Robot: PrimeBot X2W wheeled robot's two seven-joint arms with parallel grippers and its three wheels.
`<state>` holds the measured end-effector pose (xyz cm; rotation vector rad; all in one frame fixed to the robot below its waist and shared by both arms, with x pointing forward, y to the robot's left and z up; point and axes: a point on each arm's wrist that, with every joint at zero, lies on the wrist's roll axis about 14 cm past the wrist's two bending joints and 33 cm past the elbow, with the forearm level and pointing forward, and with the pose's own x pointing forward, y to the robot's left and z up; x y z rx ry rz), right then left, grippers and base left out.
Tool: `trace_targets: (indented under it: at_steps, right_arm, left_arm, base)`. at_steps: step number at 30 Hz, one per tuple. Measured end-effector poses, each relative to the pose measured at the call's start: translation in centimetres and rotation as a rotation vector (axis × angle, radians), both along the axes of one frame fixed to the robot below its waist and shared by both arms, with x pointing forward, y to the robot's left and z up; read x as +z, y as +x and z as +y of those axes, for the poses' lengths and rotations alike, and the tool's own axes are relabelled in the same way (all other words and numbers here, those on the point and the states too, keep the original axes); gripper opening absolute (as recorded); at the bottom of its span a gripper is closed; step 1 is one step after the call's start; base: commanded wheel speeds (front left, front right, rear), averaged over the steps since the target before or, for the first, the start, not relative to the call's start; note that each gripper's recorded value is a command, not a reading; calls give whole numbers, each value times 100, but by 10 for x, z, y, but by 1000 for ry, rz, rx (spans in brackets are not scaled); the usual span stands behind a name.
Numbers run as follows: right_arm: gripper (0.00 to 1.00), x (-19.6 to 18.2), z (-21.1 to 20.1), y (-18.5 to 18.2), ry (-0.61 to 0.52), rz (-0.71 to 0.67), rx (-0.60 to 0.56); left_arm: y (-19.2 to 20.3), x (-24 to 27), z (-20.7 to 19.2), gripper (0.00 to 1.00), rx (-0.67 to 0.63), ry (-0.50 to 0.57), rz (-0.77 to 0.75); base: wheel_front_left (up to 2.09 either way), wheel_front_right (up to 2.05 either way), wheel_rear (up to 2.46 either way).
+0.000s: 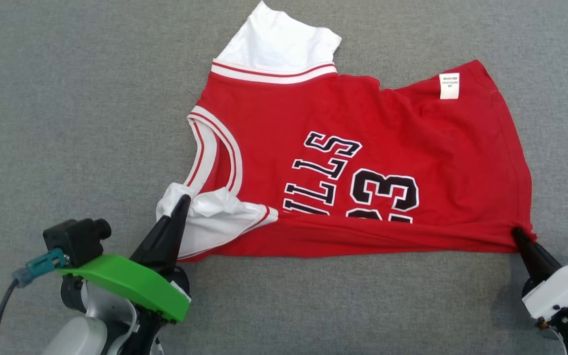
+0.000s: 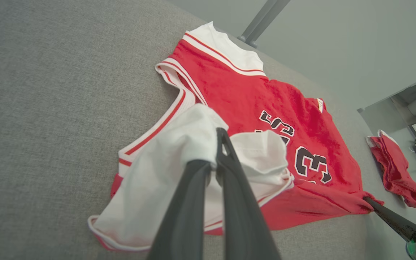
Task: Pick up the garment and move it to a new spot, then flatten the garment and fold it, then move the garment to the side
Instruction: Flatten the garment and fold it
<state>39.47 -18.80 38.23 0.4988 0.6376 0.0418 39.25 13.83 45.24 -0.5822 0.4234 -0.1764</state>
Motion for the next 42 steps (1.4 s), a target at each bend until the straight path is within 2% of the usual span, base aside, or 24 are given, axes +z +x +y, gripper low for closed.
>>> trace_targets:
  at_steps: [5, 14, 15, 16, 17, 18, 19, 20, 21, 22, 31, 34, 42]
  right_arm:
    - [0, 8, -4, 18, -14, -15, 21]
    - [2, -5, -3, 33, -52, 19, 47]
    - [17, -5, -2, 35, -52, 19, 50]
    - [41, -5, -2, 38, -53, 14, 50]
    - [100, -4, -3, 42, -57, 5, 46]
    - [100, -3, -3, 45, -58, -1, 44]
    - [100, 1, -5, 49, -63, -16, 34]
    - [100, 4, -8, 52, -63, -25, 24]
    - [100, 10, -9, 53, -67, -32, 28]
    - [100, 12, -8, 53, -68, -34, 32]
    - [100, 46, -16, 33, -138, -101, 69]
    - [100, 47, -23, 16, -200, -83, 94]
    - [100, 30, -24, -4, -210, -27, 104]
  left_arm:
    - [23, -2, -6, 0, -52, 42, 6]
    - [44, -28, -23, 0, -116, 77, 83]
    - [46, -29, -23, 0, -112, 81, 85]
    - [48, -31, -24, 0, -110, 82, 87]
    - [50, -32, -23, 0, -103, 80, 92]
    - [51, -34, -23, 0, -97, 82, 97]
    - [52, -35, -22, 5, -93, 83, 101]
    - [51, -39, -19, 15, -84, 89, 119]
    - [53, -35, -19, 91, -67, 82, 105]
    - [53, -32, -18, 100, -57, 79, 96]
    - [47, -16, -5, 100, 35, 98, 27]
    - [35, -15, -1, 100, 64, 99, 23]
    - [1, -30, 14, 100, 161, 47, 90]
  base:
    - [0, 0, 0]
    - [0, 0, 0]
    - [0, 0, 0]
    - [0, 0, 0]
    - [0, 0, 0]
    - [0, 0, 0]
    - [0, 0, 0]
    - [0, 0, 0]
    - [0, 0, 0]
    - [0, 0, 0]
    - [0, 0, 0]
    - [0, 0, 0]
    - [0, 0, 0]
